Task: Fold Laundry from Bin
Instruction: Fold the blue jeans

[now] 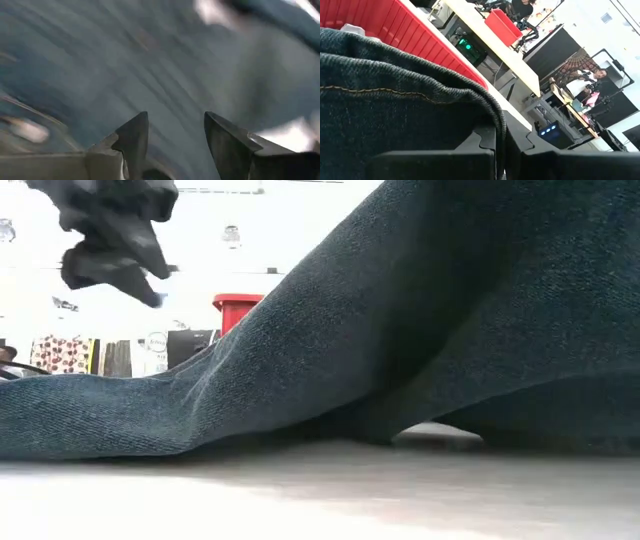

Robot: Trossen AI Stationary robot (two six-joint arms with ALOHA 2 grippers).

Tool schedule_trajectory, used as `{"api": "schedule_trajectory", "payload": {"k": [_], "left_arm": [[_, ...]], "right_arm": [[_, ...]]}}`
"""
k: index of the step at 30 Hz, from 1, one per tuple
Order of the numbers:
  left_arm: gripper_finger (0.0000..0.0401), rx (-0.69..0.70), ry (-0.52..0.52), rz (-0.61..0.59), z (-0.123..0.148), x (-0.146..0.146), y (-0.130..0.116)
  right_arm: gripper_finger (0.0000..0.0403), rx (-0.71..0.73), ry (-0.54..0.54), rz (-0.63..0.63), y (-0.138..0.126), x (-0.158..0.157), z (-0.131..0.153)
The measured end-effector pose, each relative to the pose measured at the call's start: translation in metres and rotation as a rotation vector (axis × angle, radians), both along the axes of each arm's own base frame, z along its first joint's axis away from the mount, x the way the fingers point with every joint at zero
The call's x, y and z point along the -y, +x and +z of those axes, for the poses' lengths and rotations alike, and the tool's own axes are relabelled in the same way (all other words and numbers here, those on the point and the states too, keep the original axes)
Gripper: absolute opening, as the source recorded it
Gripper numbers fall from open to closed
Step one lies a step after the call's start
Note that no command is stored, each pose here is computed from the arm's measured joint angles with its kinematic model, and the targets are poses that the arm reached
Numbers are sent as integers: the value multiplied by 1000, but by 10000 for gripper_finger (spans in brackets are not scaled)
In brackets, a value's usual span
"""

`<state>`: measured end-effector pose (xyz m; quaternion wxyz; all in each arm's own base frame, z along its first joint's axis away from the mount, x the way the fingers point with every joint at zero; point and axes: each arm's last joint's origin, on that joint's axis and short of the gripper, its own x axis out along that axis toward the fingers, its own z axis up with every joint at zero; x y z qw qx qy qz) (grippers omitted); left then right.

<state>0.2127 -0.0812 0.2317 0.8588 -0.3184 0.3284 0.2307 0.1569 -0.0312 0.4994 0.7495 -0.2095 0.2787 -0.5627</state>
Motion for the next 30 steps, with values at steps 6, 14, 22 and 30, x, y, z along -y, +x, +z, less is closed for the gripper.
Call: {"api": "schedule_trajectory", "payload": {"k": [6, 14, 22, 30], "left_arm": [[151, -108, 149, 6, -10, -44, 19], [97, -359, 311, 34, -52, -71, 38], [13, -657, 265, 28, -113, -76, 47], [3, -844, 254, 133, -107, -66, 17]], "right_arm": [[30, 12, 15, 14, 0, 0, 0], [30, 24, 21, 20, 1, -1, 0], [30, 3, 29, 40, 1, -1, -1], [30, -175, 146, 98, 2, 6, -16]]}}
